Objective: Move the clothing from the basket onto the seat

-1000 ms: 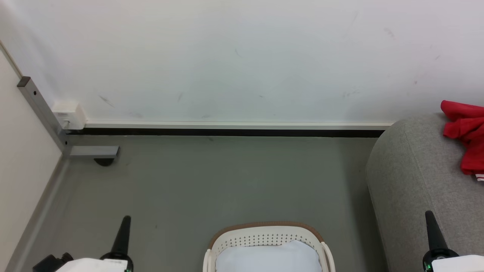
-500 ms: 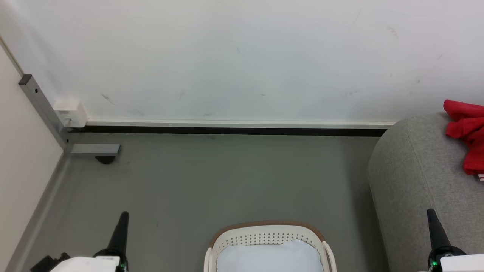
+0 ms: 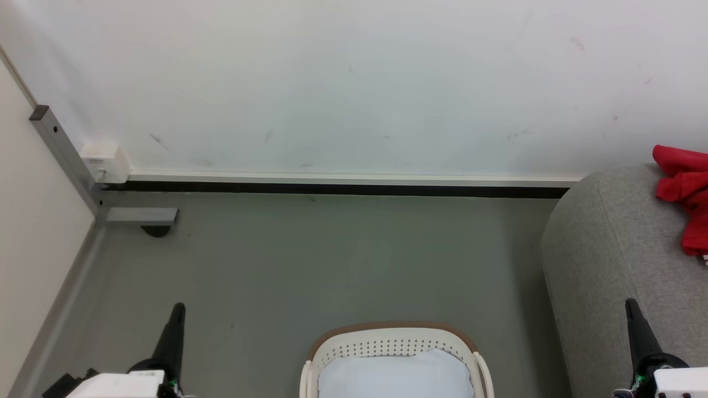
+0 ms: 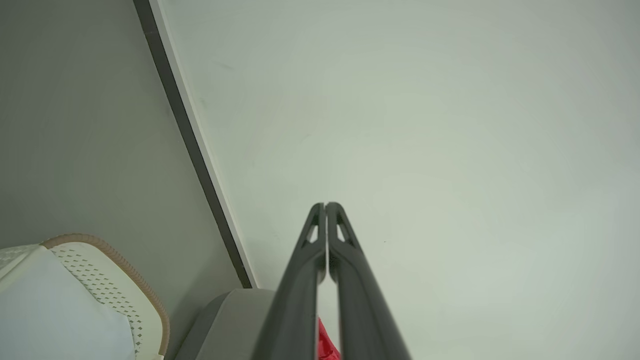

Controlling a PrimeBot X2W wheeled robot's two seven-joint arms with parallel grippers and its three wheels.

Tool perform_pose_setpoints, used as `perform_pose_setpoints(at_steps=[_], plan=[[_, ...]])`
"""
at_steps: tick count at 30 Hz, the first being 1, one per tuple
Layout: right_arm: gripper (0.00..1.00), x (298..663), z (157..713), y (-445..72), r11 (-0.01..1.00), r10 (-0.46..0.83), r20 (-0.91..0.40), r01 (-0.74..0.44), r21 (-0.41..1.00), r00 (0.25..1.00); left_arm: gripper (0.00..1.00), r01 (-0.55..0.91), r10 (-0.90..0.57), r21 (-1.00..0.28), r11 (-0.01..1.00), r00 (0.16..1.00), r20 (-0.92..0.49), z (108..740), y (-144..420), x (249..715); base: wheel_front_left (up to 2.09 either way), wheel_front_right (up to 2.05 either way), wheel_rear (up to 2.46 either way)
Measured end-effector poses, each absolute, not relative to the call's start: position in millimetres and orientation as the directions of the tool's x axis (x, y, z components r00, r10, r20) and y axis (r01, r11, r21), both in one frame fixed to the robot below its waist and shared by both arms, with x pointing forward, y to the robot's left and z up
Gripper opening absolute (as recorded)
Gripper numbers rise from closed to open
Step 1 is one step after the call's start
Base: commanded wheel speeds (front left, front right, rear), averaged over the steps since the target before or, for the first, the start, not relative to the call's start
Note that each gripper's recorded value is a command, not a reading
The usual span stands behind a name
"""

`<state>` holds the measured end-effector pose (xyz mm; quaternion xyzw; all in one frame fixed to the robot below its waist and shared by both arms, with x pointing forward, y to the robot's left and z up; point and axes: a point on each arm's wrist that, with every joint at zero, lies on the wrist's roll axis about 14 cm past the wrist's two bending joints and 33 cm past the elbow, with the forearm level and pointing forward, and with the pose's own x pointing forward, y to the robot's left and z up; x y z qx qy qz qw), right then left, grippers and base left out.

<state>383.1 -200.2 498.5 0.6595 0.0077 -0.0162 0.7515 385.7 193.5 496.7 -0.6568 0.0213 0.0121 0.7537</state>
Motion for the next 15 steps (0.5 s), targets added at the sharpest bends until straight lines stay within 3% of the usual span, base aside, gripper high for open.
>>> perform_pose_setpoints(at_steps=[15], plan=[[0.0,386.1,501.7,-198.8,0.028,-0.002,-0.018,0.018,0.999,1.0,0.0,-0.022,-0.003,-0.999,0.028,1.0,-0.022,501.7,198.2,387.1,0.0,0.0,0.0]])
